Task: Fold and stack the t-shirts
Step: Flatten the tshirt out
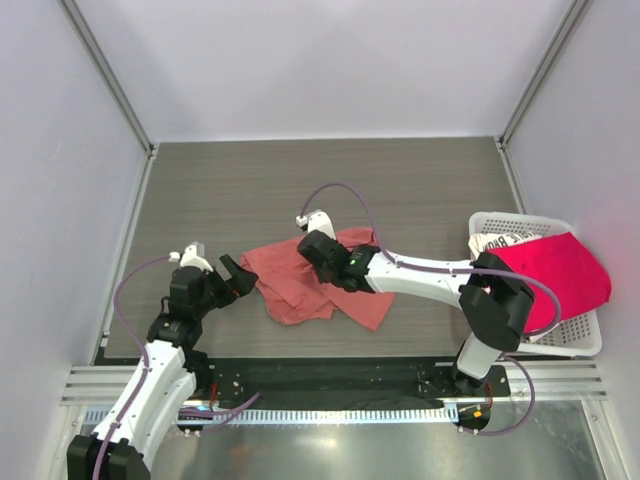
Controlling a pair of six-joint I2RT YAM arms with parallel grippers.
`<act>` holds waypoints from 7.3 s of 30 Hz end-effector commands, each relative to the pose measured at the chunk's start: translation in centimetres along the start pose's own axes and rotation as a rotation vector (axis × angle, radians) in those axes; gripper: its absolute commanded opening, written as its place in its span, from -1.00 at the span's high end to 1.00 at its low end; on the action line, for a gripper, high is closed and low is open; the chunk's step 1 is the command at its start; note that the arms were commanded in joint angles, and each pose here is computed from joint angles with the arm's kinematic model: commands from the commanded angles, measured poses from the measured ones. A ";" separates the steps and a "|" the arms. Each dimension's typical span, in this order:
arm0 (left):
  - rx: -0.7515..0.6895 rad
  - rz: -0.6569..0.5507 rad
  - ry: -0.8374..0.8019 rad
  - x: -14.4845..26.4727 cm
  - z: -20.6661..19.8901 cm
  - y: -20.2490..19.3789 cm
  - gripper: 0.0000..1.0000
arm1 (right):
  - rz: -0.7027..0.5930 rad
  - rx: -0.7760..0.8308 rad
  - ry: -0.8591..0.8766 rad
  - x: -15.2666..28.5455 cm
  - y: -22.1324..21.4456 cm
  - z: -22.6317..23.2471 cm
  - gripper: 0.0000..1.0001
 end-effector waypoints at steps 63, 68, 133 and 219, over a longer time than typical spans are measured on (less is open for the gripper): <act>0.004 -0.283 -0.089 3.0 -7.2 7.0 1.00 | -0.579 -0.760 -0.776 12.3 -9.1 -23.4 0.98; 0.038 -0.431 -0.063 7.0 -9.1 10.8 0.99 | -0.595 -0.746 -0.730 12.1 -8.7 -23.0 0.98; 0.159 -0.123 0.442 -0.7 2.6 5.3 1.00 | -0.406 -0.699 -0.811 8.8 -9.4 -23.2 0.98; 0.095 -0.387 0.179 5.5 -16.6 22.1 0.99 | -0.246 -0.934 -0.356 8.5 -8.4 -16.6 0.96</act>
Point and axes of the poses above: each gripper's point midway between its finger pads, its own x axis back along the fingers, its own z axis along the line the jaws close on, y = z × x, the point moved 2 cm from there along x, back along the fingers, and after that the axes turned 13 degrees about x, right-handed, at the moved point
